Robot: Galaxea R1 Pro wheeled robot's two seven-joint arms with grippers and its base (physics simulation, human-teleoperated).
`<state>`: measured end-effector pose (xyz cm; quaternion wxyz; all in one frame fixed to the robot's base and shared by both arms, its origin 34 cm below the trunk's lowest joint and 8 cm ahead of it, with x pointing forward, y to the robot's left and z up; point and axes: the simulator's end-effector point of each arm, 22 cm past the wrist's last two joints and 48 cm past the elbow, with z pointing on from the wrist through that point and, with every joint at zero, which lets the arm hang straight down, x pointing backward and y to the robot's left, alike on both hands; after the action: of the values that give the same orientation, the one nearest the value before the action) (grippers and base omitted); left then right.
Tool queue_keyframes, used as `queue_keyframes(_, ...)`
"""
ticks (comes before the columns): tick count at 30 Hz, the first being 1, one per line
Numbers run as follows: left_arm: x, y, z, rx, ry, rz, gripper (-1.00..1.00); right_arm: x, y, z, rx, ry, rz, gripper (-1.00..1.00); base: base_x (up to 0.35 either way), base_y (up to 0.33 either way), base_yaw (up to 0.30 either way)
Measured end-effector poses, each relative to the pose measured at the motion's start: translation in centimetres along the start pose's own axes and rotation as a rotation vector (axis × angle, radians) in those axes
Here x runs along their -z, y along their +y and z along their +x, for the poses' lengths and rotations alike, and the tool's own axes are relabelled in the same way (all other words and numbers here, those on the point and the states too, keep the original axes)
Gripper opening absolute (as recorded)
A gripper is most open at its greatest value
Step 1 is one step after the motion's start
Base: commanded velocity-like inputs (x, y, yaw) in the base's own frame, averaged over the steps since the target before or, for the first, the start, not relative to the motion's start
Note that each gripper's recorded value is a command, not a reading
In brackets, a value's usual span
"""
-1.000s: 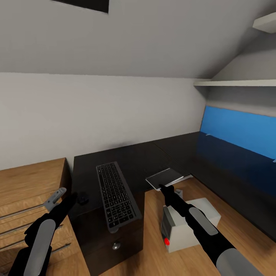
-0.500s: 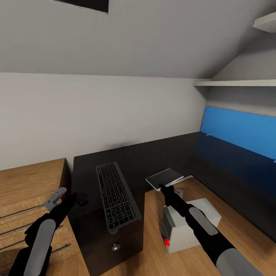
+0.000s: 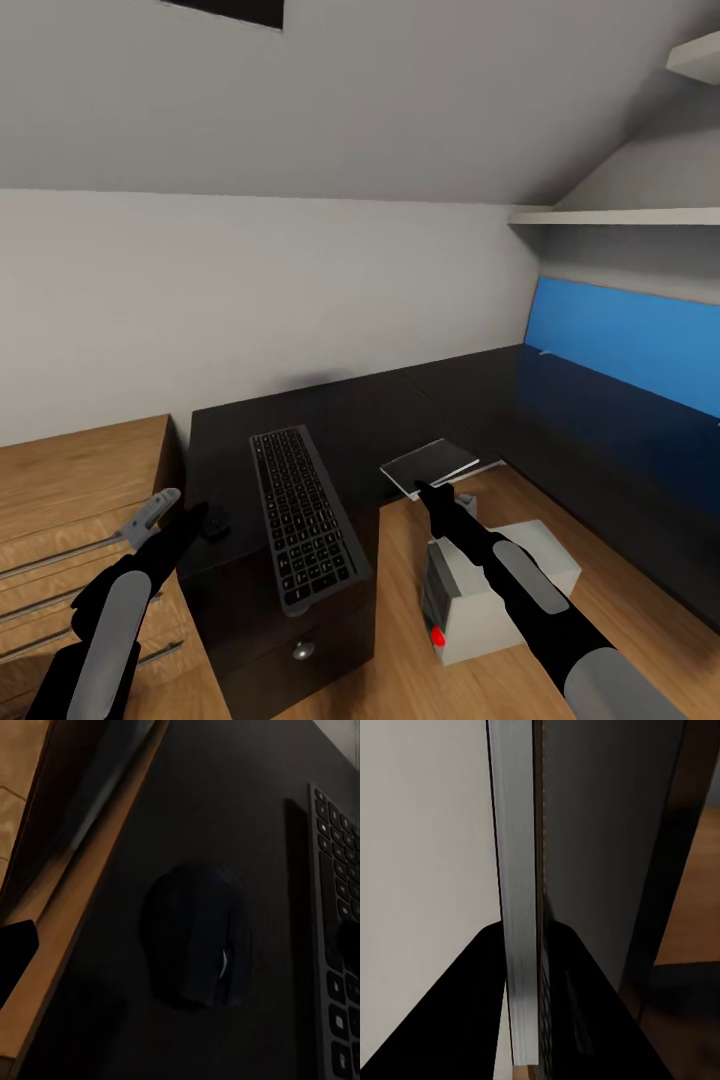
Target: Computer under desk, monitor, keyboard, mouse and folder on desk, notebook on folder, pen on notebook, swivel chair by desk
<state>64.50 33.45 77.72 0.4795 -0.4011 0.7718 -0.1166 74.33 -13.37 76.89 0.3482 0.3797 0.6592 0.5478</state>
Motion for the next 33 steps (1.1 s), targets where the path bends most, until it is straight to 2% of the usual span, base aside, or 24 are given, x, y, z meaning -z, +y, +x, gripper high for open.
queue_keyframes(25, 0.01, -0.18, 0.13, -0.006, 0.001, 0.002, 1.0, -0.03, 0.03, 0.11, 0.001, 0.003, 0.0, -1.0, 0.003, 0.001, 0.0)
queue_keyframes(26, 0.01, -0.18, 0.13, -0.006, 0.001, 0.002, 1.0, -0.03, 0.03, 0.11, 0.001, 0.003, 0.0, 1.0, 0.0, 0.0, 0.0)
queue_keyframes(33, 0.01, -0.2, 0.13, -0.004, 0.0, 0.002, 1.0, -0.03, 0.01, 0.12, 0.002, 0.003, 0.001, 1.0, 0.0, 0.0, 0.0)
